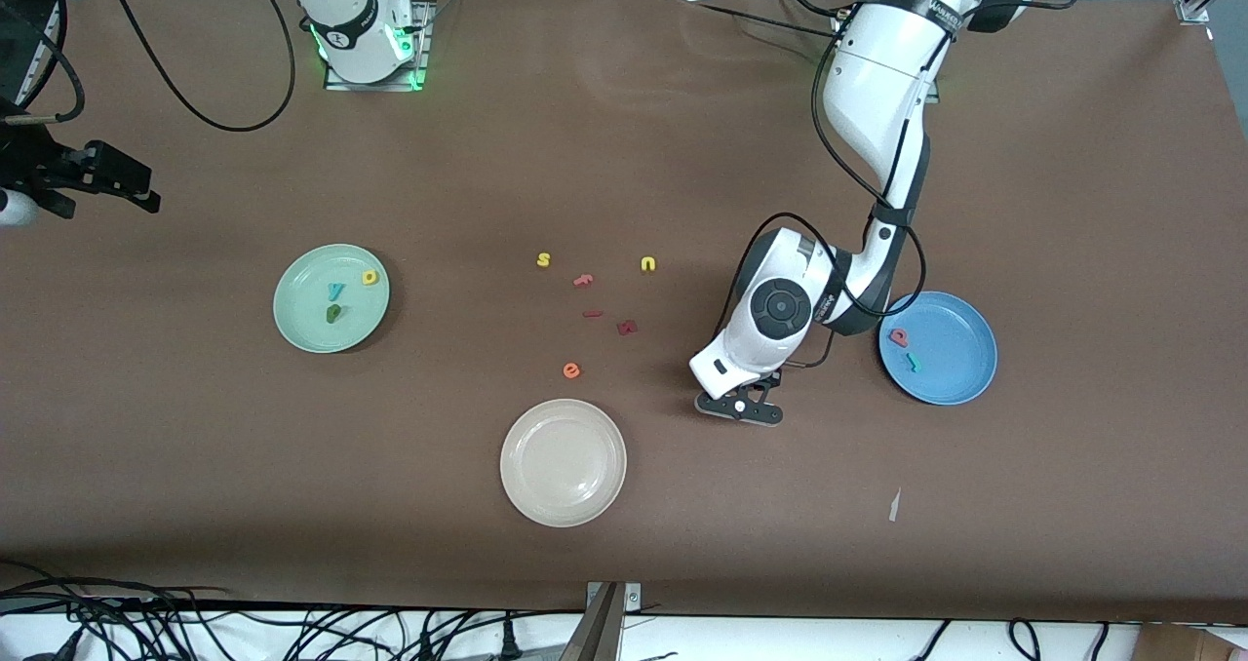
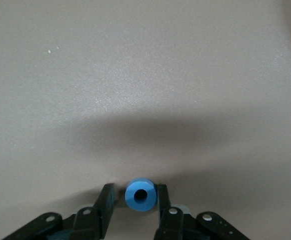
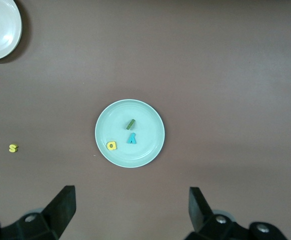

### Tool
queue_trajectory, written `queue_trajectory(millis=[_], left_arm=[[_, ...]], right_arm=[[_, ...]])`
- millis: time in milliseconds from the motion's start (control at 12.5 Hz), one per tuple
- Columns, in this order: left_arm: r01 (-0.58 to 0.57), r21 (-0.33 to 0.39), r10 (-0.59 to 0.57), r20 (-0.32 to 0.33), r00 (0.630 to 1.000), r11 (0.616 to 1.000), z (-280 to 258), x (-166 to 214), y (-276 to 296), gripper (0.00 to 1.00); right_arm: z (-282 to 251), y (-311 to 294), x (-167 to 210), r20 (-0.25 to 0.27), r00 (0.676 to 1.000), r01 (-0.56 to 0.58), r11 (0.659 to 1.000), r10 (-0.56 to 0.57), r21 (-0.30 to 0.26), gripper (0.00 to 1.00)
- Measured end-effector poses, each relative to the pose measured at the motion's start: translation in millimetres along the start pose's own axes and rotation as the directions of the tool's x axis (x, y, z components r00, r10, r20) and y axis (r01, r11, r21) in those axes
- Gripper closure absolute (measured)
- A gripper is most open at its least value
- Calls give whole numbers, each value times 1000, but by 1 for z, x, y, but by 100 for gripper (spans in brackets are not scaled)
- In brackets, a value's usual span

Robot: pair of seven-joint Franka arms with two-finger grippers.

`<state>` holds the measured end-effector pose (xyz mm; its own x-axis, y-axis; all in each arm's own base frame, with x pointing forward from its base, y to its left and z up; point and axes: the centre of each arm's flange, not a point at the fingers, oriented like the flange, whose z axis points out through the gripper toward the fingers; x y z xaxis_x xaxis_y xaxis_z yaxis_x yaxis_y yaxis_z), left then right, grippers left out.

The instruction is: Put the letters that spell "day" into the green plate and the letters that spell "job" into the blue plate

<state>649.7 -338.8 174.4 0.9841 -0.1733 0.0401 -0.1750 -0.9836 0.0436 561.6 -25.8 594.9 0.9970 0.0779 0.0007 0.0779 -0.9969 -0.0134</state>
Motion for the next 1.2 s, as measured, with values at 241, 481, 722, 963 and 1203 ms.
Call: queue_trajectory(millis=[241,481,722,963,1203], left_arm=[[0,1,0,-1,1000,1000,0,0,-1,72],[1,1,-1,-3,1000,1000,0,1,-1,72],[33,12,-33,-44,999,999,-30,20,-37,72],[6,10,-6,-12,1000,1000,-98,24,-161,72],[-19,-38,21,55,998,999,-122,-36,-275,72]], right_arm=[[0,0,0,0,1000,0,1000,0,0,0],[0,0,0,1,1000,0,1000,0,0,0],[0,0,0,1,1000,0,1000,0,0,0],[1,0,0,2,1000,0,1000,0,1,0],[1,-1,1,2,1000,1,1000,-1,1,0]])
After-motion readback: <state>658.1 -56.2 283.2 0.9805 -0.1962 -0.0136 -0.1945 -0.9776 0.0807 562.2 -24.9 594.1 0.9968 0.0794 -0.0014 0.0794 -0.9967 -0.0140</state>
